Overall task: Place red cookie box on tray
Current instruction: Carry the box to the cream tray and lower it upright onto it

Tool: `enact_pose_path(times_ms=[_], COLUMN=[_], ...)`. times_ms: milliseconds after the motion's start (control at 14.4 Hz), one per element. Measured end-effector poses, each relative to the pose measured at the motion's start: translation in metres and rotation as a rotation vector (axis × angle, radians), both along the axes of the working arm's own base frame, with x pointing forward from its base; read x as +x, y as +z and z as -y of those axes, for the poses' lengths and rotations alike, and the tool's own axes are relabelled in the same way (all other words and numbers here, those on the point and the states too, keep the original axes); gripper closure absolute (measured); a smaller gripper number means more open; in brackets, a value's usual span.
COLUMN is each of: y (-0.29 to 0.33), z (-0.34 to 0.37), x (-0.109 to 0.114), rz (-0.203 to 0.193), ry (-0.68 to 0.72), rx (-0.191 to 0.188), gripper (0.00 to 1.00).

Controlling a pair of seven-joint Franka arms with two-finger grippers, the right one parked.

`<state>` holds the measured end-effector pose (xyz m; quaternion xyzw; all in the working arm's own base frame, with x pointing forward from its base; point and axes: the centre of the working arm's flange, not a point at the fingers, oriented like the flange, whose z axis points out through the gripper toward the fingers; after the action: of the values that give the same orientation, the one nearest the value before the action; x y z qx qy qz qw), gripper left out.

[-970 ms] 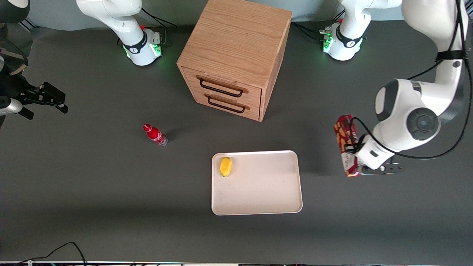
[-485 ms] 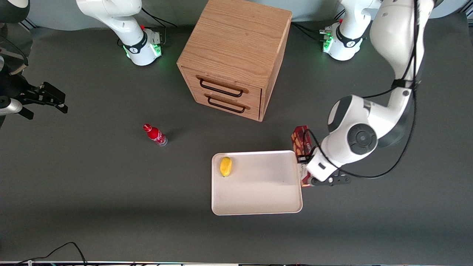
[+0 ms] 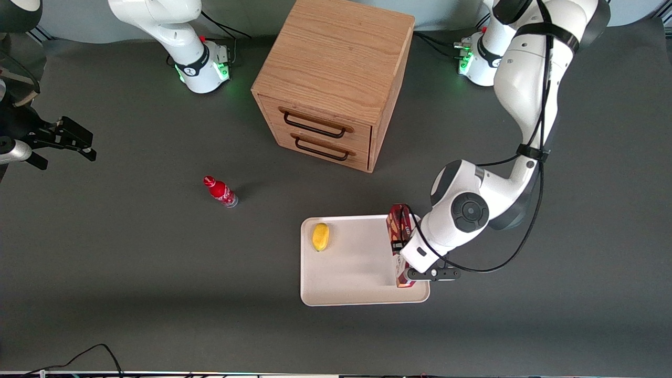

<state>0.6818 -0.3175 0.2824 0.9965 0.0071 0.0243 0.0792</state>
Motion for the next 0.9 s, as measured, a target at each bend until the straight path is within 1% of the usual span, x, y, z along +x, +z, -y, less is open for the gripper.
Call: enact_pose_path(times_ms=[139,277,416,485,554,624,693,832,901], y=[-0.014,-0.027,-0.036,-0.038,-0.037,-0.035,-0.031,-0.019,-0.009], z=[-0.001,0.001,0.002,0.002,0.001,0.000,0.000,-0.002,-0.007], x=[-0.001,-0.002,-0.003,-0.003,-0.002,0.000,0.002,0.007,0.010], rz=[0.002,0.001,0.000,0.001,0.003,0.009,0.017,0.034,0.034], ry=[-0.025,-0.048,-0.062,-0.064,-0.063,-0.062,-0.061,-0.055,-0.048], rx=[0.041,0.072,0.090,0.093,0.094,0.094,0.093,0.091,0.096], gripper=[0.87,0.87,0.87,0.82,0.74,0.64,0.52,0.32,0.22])
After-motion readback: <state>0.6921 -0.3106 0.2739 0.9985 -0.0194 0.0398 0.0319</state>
